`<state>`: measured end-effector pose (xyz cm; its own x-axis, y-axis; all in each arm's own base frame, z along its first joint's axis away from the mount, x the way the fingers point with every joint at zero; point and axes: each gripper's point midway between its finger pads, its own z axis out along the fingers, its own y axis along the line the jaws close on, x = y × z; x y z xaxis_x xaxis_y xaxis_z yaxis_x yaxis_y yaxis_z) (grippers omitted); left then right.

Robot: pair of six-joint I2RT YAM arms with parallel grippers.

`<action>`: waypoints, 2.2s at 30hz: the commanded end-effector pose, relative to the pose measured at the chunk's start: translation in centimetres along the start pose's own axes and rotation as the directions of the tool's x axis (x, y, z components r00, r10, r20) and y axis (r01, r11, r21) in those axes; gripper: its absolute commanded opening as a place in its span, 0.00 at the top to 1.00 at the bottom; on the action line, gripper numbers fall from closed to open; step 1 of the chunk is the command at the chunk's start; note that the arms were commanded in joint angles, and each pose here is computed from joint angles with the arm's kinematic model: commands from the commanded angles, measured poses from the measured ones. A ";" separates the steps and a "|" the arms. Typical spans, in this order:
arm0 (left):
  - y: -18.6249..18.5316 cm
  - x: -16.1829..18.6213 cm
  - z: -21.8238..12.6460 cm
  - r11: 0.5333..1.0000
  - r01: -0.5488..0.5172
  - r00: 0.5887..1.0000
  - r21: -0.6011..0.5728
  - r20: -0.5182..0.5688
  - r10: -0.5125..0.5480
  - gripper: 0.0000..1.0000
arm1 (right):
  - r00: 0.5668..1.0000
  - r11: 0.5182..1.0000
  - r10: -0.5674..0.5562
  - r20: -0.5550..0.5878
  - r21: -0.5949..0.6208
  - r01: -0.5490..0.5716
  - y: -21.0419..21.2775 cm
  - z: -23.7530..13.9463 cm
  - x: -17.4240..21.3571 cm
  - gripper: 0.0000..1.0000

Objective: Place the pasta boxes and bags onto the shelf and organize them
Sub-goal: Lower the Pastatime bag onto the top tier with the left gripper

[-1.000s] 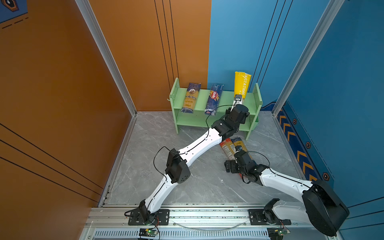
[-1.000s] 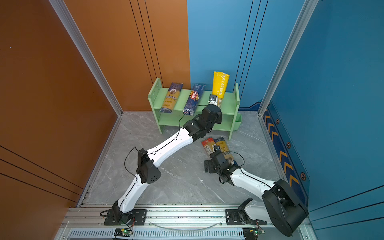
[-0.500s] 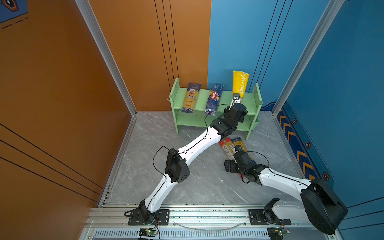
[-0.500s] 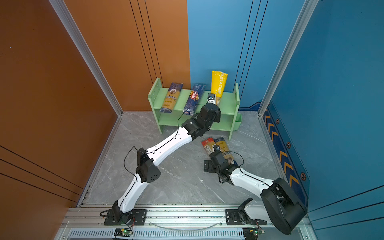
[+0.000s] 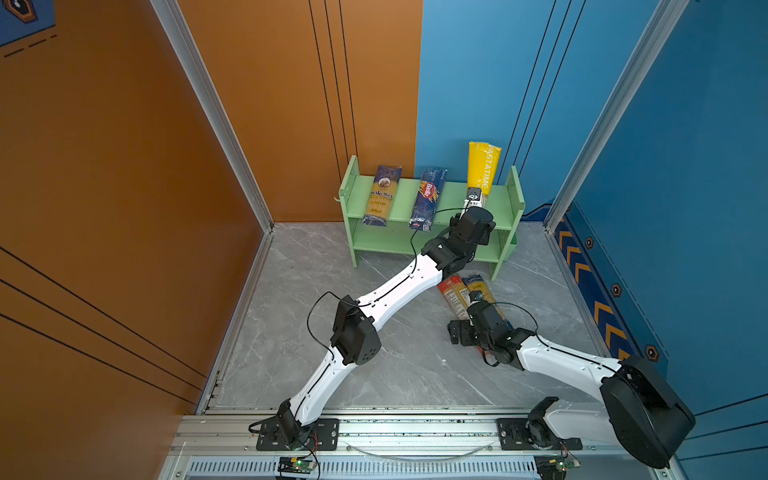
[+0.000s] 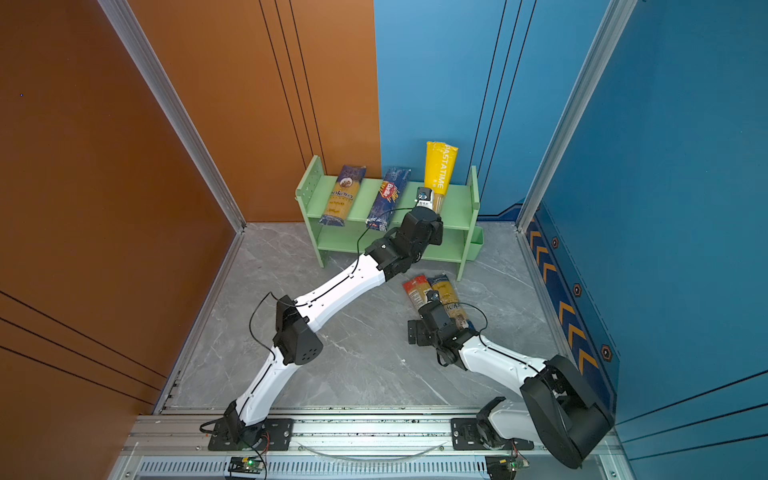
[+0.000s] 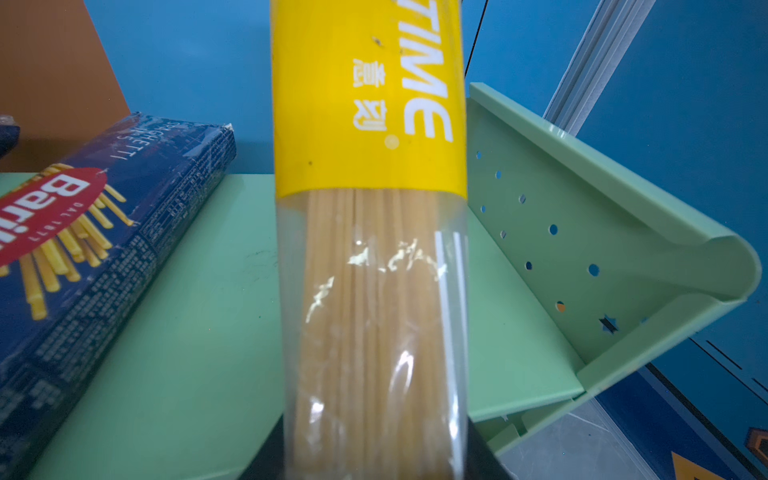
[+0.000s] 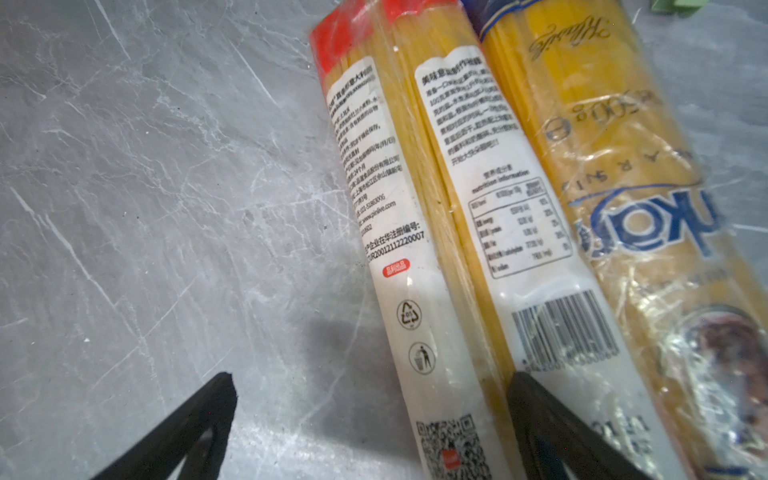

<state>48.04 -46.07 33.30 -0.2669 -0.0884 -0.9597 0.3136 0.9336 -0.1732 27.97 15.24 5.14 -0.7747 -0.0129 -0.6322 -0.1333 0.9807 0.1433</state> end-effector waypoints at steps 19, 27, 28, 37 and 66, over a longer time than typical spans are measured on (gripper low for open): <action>-0.8 -6.6 -1.4 0.990 0.113 0.976 0.082 0.176 -0.126 0.62 | 1.000 1.000 0.000 -0.027 -0.020 -0.001 0.3 -0.4 0.6 0.00; -1.0 -6.6 -1.5 0.990 0.111 0.977 0.092 0.174 -0.126 0.63 | 1.000 1.000 0.000 -0.025 -0.021 -0.001 0.2 -0.5 0.6 0.00; -1.0 -6.7 -1.5 0.990 0.111 0.977 0.092 0.175 -0.126 0.63 | 1.000 1.000 0.000 -0.025 -0.019 -0.001 0.2 -0.5 0.6 0.00; -0.9 -6.7 -1.5 0.989 0.114 0.976 0.091 0.177 -0.128 0.57 | 1.000 1.000 0.000 -0.026 -0.021 -0.001 0.2 -0.6 0.7 0.00; -1.5 -7.0 -2.1 0.989 0.099 0.975 0.111 0.189 -0.118 0.50 | 1.000 1.000 -0.001 -0.031 -0.018 0.000 0.1 -0.5 0.9 0.00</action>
<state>48.37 -47.06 37.18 -0.1725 -0.2267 -0.9586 0.3680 0.8879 -0.2762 27.85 15.47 5.45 -0.7738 -0.0109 -0.6334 -0.1430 0.9770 0.1579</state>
